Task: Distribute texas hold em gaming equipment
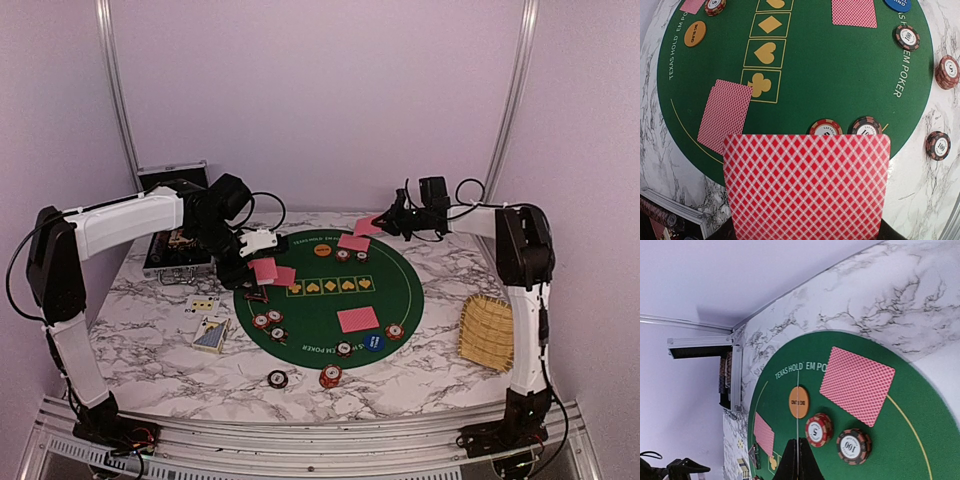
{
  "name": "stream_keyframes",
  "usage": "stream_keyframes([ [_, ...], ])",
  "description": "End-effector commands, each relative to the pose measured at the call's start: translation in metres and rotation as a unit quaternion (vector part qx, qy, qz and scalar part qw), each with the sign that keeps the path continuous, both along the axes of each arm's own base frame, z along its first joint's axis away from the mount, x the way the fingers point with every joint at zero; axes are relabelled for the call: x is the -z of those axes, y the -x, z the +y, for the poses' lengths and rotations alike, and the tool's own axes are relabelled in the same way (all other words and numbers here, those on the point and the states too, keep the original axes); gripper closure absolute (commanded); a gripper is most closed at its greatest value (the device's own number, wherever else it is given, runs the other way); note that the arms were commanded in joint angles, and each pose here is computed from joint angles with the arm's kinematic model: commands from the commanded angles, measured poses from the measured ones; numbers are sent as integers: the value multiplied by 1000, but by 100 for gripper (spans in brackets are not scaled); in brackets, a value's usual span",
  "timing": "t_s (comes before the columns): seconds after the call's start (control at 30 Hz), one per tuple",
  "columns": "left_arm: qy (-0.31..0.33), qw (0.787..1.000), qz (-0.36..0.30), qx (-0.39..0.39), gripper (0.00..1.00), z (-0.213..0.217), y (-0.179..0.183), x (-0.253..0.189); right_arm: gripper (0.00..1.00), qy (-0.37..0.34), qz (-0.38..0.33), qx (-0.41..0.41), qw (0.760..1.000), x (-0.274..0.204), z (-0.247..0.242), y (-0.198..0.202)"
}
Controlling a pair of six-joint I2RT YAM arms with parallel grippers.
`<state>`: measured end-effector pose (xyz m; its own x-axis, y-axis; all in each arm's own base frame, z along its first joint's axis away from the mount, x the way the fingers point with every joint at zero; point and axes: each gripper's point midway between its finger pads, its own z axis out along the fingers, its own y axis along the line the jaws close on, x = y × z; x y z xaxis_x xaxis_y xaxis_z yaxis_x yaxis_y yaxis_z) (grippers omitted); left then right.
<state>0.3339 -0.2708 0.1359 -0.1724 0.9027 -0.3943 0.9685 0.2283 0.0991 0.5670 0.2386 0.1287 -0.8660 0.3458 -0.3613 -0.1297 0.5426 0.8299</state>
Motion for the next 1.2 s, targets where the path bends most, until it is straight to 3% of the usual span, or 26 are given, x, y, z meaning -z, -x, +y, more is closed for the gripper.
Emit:
stream_keyframes([
  [0.0,15,1000,-11,2,100,-1,0,-14,99,22,14,13,1000,26,-2,-14],
  [0.8,17,1000,-11,4,100,-1,0,-15,91,26,34,28,999,71,2,-48],
  [1.0,18,1000,-12,4,100,-1,1,-16,65,77,39,38,996,78,-7,-46],
  [1.17,20,1000,-12,5,100,-1,1,-17,50,114,37,44,992,71,-18,-40],
])
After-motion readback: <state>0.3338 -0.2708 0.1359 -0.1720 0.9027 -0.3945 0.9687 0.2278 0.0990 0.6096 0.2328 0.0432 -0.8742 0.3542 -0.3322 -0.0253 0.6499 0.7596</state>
